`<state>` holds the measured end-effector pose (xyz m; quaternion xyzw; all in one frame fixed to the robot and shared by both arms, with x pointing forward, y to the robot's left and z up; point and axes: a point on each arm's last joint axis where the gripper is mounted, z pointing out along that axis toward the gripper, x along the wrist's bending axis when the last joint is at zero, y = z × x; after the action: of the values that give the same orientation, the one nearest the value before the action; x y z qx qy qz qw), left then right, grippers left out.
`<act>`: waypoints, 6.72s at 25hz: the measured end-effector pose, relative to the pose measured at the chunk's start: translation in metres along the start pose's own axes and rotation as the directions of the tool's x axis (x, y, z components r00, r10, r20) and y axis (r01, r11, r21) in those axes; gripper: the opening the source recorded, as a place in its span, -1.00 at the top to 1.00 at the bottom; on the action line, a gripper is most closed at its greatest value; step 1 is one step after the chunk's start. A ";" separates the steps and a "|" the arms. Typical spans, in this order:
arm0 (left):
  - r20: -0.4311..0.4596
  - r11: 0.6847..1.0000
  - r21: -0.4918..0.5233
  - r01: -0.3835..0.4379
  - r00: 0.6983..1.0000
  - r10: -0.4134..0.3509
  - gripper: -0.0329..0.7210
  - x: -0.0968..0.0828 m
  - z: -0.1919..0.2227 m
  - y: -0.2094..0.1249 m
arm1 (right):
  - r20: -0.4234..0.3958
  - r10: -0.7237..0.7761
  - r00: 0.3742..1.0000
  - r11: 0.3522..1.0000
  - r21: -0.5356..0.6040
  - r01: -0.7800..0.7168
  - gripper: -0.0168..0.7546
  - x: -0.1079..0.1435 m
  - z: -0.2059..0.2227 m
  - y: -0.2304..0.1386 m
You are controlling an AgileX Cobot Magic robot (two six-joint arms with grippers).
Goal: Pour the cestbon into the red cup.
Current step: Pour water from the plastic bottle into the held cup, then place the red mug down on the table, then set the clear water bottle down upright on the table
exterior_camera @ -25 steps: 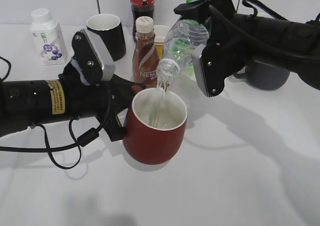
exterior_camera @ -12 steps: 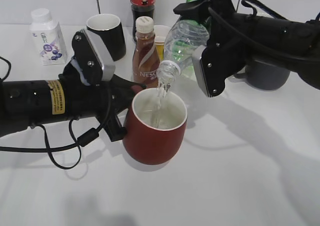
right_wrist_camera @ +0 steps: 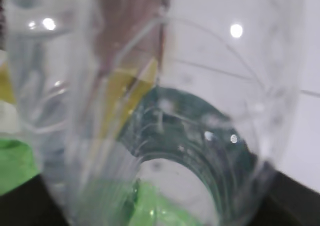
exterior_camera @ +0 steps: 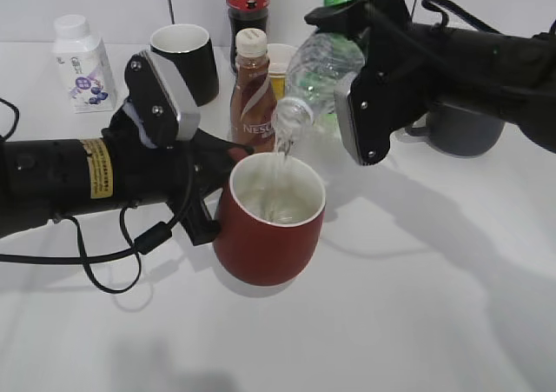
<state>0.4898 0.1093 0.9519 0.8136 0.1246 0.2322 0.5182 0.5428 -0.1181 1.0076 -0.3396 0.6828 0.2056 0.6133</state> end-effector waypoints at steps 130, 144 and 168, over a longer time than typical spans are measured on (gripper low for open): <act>-0.659 0.942 -0.133 0.308 0.682 -0.316 0.26 0.078 -0.058 -0.078 | 0.370 0.922 -0.115 -0.163 0.101 -0.982 -0.28 0.115 0.044 -0.030; -0.653 0.925 -0.189 0.330 0.662 -0.369 0.26 0.064 -0.090 -0.053 | 0.367 0.920 -0.137 -0.203 0.147 -0.968 -0.65 0.120 0.043 -0.028; -0.601 0.802 -0.126 0.583 0.599 -0.530 0.26 0.044 -0.134 -0.002 | 0.368 0.899 -0.236 -0.391 0.437 -0.810 -0.67 0.084 -0.001 -0.016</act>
<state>0.4602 0.2349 1.0091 0.6347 0.5412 0.3026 0.4612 0.5522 -0.1477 0.9279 0.5101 0.7455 0.3684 0.2197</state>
